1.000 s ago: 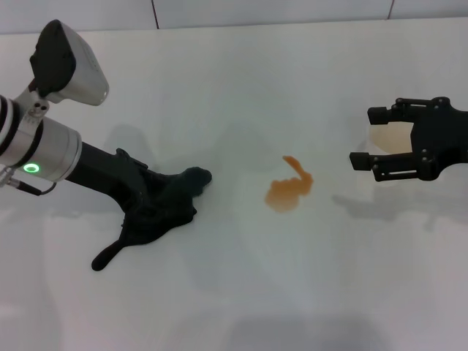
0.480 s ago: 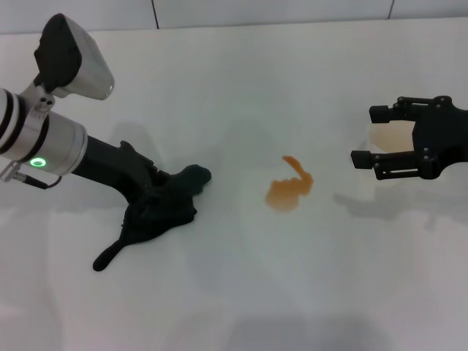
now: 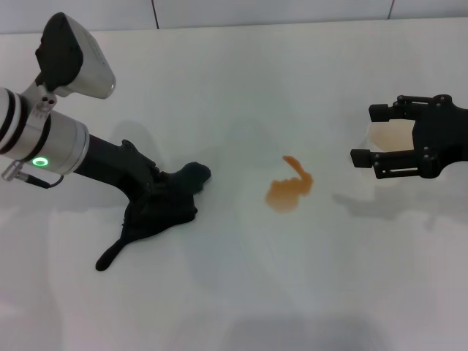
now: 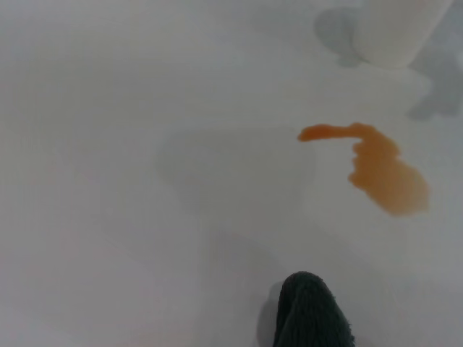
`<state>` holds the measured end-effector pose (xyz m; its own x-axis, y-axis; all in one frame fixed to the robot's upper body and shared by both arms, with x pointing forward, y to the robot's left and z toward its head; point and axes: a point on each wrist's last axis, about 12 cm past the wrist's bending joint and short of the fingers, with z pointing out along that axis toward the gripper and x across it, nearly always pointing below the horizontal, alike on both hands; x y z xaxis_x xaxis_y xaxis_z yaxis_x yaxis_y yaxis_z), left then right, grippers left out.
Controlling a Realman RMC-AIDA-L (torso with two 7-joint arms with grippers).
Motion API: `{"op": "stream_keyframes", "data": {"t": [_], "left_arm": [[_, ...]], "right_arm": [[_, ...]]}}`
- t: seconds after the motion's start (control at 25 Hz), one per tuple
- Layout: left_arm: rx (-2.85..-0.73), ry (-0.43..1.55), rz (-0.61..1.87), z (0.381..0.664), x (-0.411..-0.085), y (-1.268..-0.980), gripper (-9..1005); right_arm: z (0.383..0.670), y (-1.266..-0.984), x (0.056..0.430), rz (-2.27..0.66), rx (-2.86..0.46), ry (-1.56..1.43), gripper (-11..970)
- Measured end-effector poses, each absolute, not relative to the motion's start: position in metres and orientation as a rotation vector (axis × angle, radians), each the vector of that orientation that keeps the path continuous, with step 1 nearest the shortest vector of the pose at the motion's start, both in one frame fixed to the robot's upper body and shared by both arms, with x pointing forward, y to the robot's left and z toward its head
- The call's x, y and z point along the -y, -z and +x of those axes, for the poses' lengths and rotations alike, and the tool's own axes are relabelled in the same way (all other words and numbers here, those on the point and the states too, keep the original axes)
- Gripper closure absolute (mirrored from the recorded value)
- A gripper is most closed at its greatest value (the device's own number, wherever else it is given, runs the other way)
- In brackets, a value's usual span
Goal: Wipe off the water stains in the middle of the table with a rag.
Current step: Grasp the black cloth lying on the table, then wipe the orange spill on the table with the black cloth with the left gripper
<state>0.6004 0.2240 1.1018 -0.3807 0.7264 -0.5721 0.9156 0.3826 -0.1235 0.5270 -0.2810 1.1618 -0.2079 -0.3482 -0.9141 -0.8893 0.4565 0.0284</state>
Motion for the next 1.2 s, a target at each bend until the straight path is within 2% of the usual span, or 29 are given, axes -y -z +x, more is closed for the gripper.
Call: {"op": "stream_keyframes", "data": {"t": [0.76, 1.2], "left_arm": [[-2.186, 0.574, 1.444, 0.601, -0.217, -1.098, 902], [-1.985, 0.619, 1.384, 0.619, -0.187, -1.107, 924]], "right_arm": [[0.525, -1.162, 0.28, -1.062, -1.764, -0.74, 133], [0.526, -1.163, 0.279, -1.059, -1.747, -0.741, 134]]}}
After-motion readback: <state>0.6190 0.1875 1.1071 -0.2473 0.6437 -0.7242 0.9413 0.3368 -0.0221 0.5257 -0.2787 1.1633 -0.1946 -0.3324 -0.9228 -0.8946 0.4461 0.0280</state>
